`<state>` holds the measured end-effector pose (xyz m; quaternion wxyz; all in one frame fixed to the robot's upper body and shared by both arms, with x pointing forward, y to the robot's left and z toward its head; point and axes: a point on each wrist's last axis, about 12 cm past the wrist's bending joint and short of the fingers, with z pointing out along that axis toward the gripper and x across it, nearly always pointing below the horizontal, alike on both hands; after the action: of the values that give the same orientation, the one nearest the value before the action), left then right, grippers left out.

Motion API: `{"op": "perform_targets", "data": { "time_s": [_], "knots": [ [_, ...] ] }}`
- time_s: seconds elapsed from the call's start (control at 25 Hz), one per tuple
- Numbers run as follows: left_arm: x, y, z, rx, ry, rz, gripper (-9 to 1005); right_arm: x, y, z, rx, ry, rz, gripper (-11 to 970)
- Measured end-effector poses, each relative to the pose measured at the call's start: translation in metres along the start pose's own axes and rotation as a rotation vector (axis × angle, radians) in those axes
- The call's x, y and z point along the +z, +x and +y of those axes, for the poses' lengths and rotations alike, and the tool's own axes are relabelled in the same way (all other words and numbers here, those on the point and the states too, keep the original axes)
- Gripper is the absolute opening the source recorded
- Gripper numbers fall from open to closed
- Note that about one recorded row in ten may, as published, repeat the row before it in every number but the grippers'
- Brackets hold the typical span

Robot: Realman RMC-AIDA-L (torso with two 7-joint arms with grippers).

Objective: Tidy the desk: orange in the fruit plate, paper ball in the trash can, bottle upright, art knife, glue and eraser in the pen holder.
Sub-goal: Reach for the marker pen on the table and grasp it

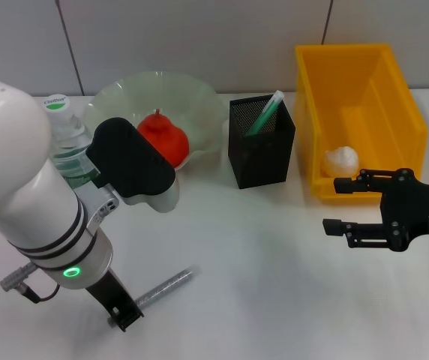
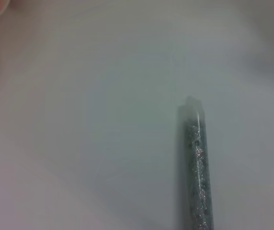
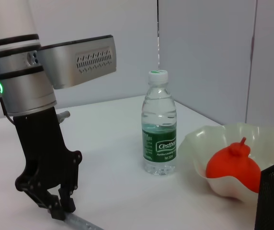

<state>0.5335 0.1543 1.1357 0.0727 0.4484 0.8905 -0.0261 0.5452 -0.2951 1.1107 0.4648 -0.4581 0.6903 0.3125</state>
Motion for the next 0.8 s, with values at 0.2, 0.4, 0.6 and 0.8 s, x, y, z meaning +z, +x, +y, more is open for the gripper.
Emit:
{"op": "perform_targets", "data": {
  "time_s": [0.2,0.4,0.6,0.8],
  "knots": [
    [0.0043,0.0005,0.0011,-0.006,0.002,0.008,145,0.0002,-0.0006,-0.0005,-0.001,-0.001,0.0,724],
    [0.0061,-0.001,0.0006,-0.001,0.005,0.015,148,0.0,-0.0008,-0.0008,-0.002,0.0,0.0,723],
    [0.0073,-0.0025,-0.0001,-0.002,0.004,0.02,186,0.0003,-0.0012,-0.0011,-0.003,0.001,0.0,723],
    [0.0068,-0.005,-0.0004,-0.001,0.005,0.008,312,0.0003,-0.0012,-0.0013,-0.002,0.002,0.001,722]
  ]
}}
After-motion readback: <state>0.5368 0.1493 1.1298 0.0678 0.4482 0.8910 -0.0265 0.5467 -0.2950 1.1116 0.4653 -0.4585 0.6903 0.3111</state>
